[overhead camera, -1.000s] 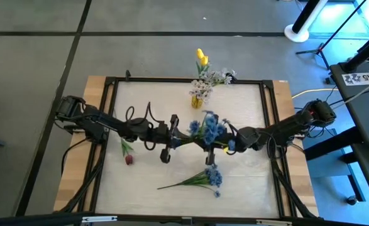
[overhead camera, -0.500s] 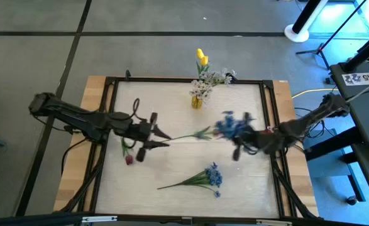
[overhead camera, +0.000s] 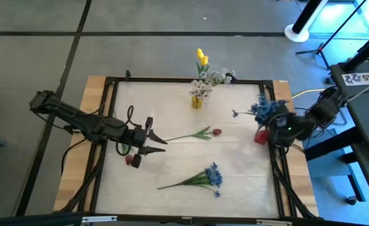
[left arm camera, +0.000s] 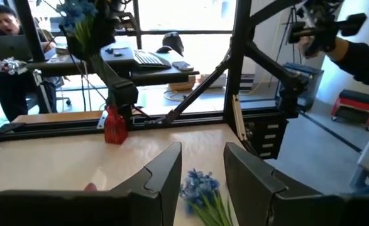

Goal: Sort flowers into vase by color
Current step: Put the top blue flowers into the red vase

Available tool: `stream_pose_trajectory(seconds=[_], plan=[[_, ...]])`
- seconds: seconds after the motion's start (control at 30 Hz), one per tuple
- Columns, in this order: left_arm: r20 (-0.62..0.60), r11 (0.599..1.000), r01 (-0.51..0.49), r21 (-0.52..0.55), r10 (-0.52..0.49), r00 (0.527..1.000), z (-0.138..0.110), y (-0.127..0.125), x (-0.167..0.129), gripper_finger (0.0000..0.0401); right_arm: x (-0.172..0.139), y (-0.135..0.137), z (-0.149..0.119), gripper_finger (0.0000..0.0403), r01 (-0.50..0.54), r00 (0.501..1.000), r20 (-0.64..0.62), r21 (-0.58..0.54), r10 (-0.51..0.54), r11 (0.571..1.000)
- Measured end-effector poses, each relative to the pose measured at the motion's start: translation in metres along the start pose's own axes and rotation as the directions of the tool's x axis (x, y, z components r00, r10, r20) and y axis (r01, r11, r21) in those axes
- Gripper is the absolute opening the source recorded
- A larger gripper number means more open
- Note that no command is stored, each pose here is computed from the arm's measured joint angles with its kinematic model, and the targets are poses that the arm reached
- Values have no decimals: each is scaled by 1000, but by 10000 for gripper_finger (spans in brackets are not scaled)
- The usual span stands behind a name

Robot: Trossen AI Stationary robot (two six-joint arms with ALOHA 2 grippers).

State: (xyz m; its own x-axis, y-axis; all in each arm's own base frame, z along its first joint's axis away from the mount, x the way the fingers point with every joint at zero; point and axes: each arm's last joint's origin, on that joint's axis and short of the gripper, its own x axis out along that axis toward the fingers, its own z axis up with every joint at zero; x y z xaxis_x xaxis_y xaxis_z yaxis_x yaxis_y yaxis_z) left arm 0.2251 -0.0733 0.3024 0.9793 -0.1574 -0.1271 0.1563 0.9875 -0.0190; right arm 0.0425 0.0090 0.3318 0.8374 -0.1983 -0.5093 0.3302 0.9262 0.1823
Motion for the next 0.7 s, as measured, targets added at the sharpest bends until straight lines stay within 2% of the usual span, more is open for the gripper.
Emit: stream_pose_trajectory(seconds=[0.13, 0.27, 0.53, 0.7], plan=[[13, 1000, -4, -7, 4, 1000, 1, 1, 0, 116, -24, -23, 8, 12, -27, 1000, -5, -7, 27, 1000], [28, 1000, -16, -9, 16, 999, 3, 1, 0, 116, -29, -34, 3, 9, -5, 998, -69, -47, 2, 999], [52, 1000, -23, -11, 23, 998, 5, 2, 0, 116, -11, -29, -14, 17, 80, 992, -95, -50, -84, 996], [9, 1000, -22, -8, 22, 1000, -3, 0, 10, 116, 2, -24, -28, 16, 113, 985, -128, -18, -114, 993]])
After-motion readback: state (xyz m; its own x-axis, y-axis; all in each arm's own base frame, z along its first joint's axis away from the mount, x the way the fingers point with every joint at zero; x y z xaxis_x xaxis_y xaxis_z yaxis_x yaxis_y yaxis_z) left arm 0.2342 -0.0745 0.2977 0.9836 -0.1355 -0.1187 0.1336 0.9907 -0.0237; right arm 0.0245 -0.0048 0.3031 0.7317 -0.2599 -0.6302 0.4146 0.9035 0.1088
